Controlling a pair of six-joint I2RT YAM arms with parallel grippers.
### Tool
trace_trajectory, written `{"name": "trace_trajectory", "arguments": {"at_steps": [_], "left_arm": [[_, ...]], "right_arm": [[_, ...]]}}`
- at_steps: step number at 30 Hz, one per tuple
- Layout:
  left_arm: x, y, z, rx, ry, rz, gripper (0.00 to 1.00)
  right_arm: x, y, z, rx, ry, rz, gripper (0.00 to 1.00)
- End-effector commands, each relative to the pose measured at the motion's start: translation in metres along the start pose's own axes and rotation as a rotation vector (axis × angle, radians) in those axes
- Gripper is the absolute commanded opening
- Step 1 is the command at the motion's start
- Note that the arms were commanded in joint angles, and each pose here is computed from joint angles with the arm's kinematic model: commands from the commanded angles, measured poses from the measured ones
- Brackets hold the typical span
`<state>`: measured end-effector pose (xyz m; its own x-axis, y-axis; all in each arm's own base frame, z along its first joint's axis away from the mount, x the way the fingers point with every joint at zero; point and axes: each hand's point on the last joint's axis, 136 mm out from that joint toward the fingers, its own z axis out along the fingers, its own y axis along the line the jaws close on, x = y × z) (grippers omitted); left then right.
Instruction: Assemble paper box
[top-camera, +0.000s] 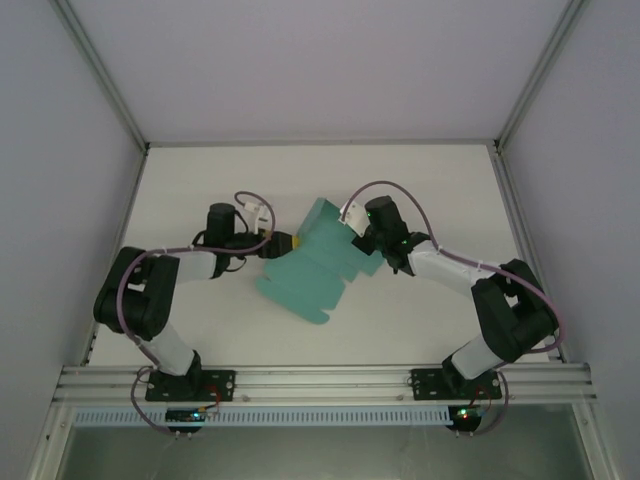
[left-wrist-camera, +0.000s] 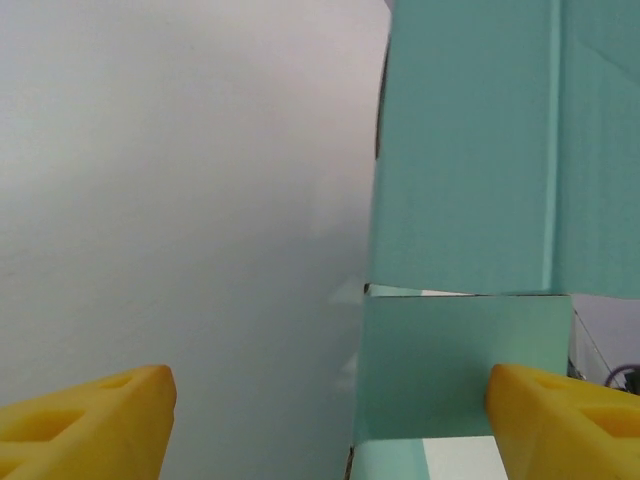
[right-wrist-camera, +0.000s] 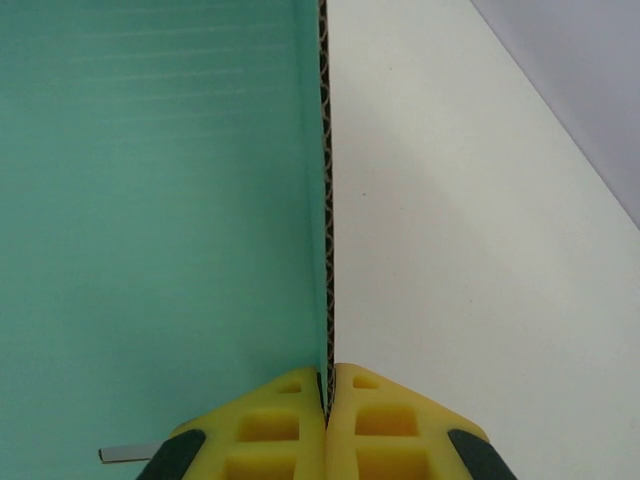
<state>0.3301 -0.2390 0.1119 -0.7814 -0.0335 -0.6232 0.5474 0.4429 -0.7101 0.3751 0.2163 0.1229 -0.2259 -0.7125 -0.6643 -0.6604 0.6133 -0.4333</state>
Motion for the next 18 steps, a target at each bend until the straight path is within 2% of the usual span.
{"name": "trace_trajectory", "arguments": {"at_steps": [1,7,11,18], "left_arm": [[-0.014,-0.026,0.009,0.107,-0.013,0.08,0.8],[-0.008,-0.019,0.009,0.059,0.01,0.064,0.7],[0.008,-0.006,0.012,-0.048,0.07,0.076,0.68],[0.025,-0.01,0.031,-0.096,0.17,0.137,0.67]], "right_arm": [[-0.024,0.005,-0.009,-0.063,-0.091,0.079,0.0],[-0.017,-0.005,-0.013,-0.087,-0.055,0.169,0.0],[-0.016,-0.006,-0.017,-0.112,-0.024,0.198,0.0],[-0.024,0.002,-0.017,-0.134,0.013,0.238,0.0]]}}
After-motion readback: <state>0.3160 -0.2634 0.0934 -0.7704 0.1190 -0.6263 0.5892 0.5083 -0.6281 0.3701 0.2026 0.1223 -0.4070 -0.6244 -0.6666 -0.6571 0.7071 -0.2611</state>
